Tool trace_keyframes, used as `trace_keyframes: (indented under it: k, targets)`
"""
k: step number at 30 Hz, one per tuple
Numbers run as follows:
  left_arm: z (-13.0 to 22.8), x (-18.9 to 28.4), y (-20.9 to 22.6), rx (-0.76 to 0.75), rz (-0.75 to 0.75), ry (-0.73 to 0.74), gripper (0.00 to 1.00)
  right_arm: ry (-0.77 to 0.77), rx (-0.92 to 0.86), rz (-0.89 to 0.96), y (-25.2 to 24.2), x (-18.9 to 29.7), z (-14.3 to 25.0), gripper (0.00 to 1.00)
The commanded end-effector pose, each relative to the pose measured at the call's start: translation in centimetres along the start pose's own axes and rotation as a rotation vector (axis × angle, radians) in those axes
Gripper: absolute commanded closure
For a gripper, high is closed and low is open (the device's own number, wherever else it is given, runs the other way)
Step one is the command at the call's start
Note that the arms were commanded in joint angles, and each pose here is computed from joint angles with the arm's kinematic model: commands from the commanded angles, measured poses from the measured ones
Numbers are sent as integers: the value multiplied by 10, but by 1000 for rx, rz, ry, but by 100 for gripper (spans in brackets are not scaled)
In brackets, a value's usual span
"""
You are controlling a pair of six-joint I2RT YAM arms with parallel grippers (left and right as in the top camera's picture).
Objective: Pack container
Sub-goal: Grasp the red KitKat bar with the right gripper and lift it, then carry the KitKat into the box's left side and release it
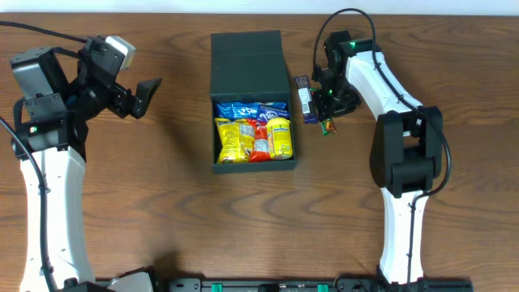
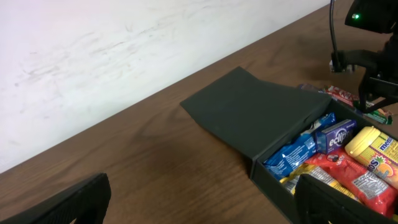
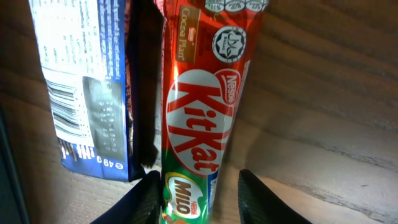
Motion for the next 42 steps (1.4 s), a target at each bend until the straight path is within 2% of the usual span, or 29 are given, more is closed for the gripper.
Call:
trace_keyframes:
  k: [1,11,15,21,28,35,39,42]
  targets:
    - [-1,-1,1,0,-1,-1,5,18,-6,5,1,-8,3,62]
    - [-1,-1,1,1,-1,0,5,11,-6,5,1,-8,1,80]
    - [-1,-1,1,1,-1,0,5,11,-20,6,1,-8,1,83]
    - [-1,-1,1,0,-1,-1,5,4,-118,7,0,-5,0,99]
    - [-1,-1,1,0,-1,-1,5,-32,-181,8,0,23,-11,99]
    - [-1,-1,1,-1,-2,-1,5,-168,-230,5,8,97,-36,99]
    - [-3,-1,2,-8,-6,-9,5,-200,-224,-30,37,129,-37,99]
    - [-5,-1,3,-13,-9,-14,5,-201,-216,-151,78,139,-38,98]
Point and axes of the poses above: each gripper's point midway between its finger pads, its own x axis back along the fingers, its own y axis along the line the jaws close on, z = x × y, the point moved 1 cm from there along x, back along the fingers, and after that the axes turned 1 degree about x, right-handed, at the moved point
